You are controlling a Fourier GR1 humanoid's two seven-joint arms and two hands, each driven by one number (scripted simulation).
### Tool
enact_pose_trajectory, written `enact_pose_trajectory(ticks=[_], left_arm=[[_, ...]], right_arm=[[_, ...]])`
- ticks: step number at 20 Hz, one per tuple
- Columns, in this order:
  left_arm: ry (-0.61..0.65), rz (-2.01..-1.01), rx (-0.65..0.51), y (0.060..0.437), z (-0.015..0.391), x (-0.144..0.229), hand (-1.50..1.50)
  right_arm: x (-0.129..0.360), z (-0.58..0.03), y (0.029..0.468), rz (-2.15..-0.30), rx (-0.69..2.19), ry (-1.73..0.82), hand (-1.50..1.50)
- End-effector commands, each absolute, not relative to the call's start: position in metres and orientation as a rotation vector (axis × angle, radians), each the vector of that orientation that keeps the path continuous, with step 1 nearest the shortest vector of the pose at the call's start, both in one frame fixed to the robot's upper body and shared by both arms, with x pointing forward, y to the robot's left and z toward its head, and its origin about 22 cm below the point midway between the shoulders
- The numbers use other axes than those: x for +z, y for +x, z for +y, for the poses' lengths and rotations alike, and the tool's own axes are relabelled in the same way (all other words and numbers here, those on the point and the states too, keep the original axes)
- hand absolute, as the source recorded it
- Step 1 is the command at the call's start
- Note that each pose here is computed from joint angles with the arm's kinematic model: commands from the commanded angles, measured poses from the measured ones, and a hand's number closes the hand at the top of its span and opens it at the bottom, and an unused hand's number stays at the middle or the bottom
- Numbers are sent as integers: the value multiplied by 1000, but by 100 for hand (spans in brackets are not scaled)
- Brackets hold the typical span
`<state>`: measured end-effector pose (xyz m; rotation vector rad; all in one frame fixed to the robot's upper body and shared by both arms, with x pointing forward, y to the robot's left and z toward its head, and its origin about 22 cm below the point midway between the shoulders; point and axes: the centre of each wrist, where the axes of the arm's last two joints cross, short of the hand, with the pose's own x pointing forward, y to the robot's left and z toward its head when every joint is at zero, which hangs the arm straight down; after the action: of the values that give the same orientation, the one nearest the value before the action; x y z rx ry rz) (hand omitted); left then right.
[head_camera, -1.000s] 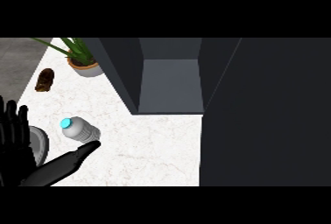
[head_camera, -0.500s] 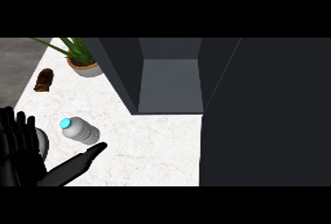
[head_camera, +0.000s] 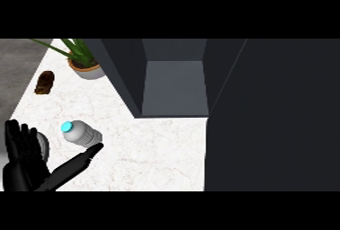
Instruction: Pick up the bottled water, place it into the cabinet and close the cabinet
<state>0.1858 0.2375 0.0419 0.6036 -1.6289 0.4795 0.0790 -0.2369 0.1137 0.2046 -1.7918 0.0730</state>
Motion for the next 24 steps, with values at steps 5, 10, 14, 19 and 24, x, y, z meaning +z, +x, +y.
enact_pose_trajectory(ticks=[5, 10, 14, 19, 24], left_arm=[[589, -1556, 538, 204, 279, -18, -150], [608, -1582, 557, 197, 281, -54, -150], [620, -1553, 584, 214, 284, -78, -150], [642, -1550, 587, 194, 300, -111, -150], [458, -1583, 619, 213, 314, -125, -150]], right_arm=[[136, -238, 56, -1838, 85, 201, -150], [145, -243, 43, -1835, 124, 184, -150], [134, -239, 41, -1849, 120, 202, -150], [139, -255, 41, -1839, 110, 205, -150], [130, -251, 40, -1832, 137, 190, -150]])
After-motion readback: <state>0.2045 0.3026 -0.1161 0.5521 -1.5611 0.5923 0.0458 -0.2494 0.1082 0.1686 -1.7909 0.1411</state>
